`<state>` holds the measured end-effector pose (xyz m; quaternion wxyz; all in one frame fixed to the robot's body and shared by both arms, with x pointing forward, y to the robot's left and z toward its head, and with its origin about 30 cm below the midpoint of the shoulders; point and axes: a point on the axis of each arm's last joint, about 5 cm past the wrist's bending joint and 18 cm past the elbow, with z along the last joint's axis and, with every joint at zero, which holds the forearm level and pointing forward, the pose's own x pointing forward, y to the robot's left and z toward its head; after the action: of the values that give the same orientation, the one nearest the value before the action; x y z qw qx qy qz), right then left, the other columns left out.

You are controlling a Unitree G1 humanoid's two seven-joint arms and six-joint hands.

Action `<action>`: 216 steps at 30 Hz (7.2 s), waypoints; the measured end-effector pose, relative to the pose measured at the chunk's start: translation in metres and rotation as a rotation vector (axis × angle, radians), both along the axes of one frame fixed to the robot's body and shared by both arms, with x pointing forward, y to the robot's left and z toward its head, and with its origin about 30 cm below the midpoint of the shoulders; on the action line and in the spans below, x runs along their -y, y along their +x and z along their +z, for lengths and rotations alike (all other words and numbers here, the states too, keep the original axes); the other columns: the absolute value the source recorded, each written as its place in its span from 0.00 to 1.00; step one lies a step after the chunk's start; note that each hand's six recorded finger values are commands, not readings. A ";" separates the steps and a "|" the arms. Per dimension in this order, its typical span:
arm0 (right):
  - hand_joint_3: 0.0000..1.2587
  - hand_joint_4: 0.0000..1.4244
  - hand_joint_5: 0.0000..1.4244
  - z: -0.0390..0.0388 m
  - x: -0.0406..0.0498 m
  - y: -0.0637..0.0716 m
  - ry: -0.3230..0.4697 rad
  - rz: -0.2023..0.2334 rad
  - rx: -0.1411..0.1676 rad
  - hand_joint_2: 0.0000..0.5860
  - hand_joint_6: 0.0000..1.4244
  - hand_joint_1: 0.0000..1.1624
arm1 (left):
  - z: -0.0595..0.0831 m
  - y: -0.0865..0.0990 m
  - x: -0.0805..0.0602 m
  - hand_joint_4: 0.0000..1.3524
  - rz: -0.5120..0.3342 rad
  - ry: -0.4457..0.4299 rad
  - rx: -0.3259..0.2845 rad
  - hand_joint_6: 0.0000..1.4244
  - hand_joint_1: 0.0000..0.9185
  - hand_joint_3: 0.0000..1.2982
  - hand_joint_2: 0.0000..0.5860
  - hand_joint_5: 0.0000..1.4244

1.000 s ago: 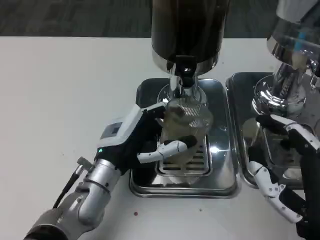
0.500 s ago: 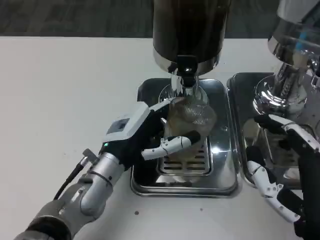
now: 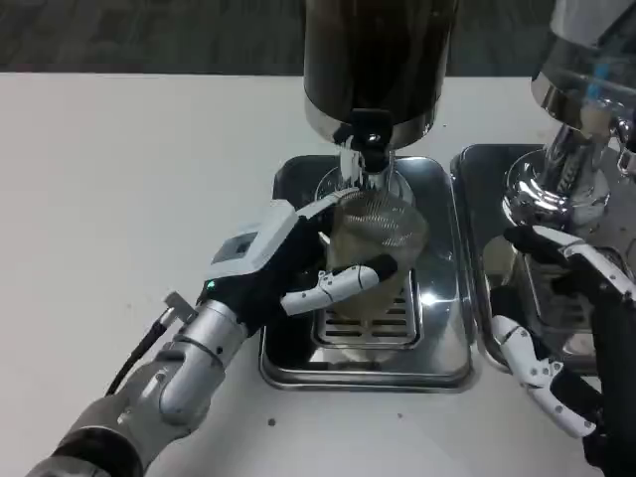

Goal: Grasp the cup under the faucet to collect the drink, then remove the cup.

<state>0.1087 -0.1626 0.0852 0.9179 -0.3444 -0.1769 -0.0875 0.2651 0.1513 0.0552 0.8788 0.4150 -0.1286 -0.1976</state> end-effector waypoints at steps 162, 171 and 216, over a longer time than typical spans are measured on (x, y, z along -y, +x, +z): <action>0.33 0.28 0.27 -0.0180 -0.0001 0.032 0.134 -0.004 0.015 0.69 0.27 0.34 | 0.112 0.051 -0.040 0.03 -0.626 -0.351 -0.210 0.00 0.00 0.10 0.14 0.06; 0.33 0.28 0.27 -0.0179 0.0007 0.032 0.132 0.001 0.011 0.69 0.27 0.34 | 0.112 0.046 -0.039 0.01 -0.618 -0.234 -0.115 0.00 0.00 0.09 0.15 0.02; 0.00 0.00 0.00 -0.0116 0.0011 0.064 0.163 0.331 -0.297 0.38 0.06 0.56 | 0.110 0.038 -0.042 0.01 -0.577 -0.130 0.003 0.00 0.00 0.09 0.18 0.01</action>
<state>0.1730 -0.1637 0.0735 0.9604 -0.2445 -0.0865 0.1016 0.3033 0.1933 0.1647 0.8107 0.3044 -0.2550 -0.4302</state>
